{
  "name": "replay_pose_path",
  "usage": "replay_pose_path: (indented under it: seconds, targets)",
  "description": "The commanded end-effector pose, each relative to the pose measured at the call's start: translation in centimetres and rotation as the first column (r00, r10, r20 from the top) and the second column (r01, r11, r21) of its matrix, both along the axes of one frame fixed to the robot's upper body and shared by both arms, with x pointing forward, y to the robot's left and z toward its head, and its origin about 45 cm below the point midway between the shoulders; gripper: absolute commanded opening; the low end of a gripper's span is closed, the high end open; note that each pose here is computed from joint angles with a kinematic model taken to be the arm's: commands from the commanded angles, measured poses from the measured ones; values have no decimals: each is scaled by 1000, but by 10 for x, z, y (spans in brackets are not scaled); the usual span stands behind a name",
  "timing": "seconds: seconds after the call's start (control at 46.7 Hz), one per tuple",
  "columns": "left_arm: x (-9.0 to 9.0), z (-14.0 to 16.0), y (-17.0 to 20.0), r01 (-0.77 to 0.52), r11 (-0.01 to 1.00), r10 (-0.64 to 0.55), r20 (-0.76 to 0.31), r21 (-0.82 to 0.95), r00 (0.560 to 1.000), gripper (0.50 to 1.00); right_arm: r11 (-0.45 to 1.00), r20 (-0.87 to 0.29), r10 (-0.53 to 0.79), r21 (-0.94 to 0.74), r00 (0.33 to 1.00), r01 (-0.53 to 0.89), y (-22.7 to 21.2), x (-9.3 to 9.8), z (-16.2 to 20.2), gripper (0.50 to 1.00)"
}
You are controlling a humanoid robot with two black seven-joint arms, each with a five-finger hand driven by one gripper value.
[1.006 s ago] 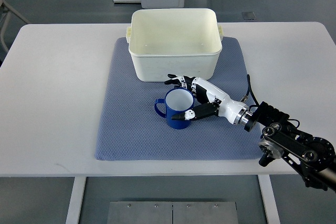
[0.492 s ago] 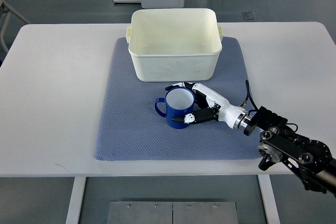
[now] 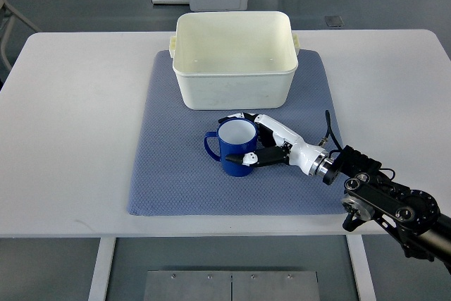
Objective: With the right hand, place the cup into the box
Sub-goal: 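Lift the blue mug with the right hand over the cream box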
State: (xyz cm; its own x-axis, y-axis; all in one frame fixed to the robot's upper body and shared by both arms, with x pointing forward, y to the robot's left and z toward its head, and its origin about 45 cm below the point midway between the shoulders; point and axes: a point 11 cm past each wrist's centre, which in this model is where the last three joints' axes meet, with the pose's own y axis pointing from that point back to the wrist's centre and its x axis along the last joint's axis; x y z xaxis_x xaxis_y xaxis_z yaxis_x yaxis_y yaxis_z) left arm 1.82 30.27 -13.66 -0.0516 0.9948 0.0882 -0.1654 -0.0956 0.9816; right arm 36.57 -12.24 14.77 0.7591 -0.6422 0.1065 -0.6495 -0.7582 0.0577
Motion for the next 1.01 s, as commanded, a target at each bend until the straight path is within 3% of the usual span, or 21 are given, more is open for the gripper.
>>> replay_pose_path:
  seconds: [0.0, 0.449, 0.728, 0.984]
  targets:
    - [0, 0, 0, -1, 1000, 1, 0, 0, 1000, 1000, 1000, 13, -9, 0, 1000, 9, 0, 2, 3, 500]
    - [0, 0, 0, 1, 1000, -1, 0, 0, 1000, 1000, 1000, 161, -2, -13, 987, 4, -36, 23, 67, 500]
    - [0, 0, 0, 1, 1000, -1, 0, 0, 1000, 1000, 999, 263, -37, -15, 964, 42, -59, 49, 125, 500]
    - [0, 0, 0, 0, 1000, 0, 0, 2, 1000, 1000, 998, 310, -61, -11, 949, 68, -53, 73, 175, 500]
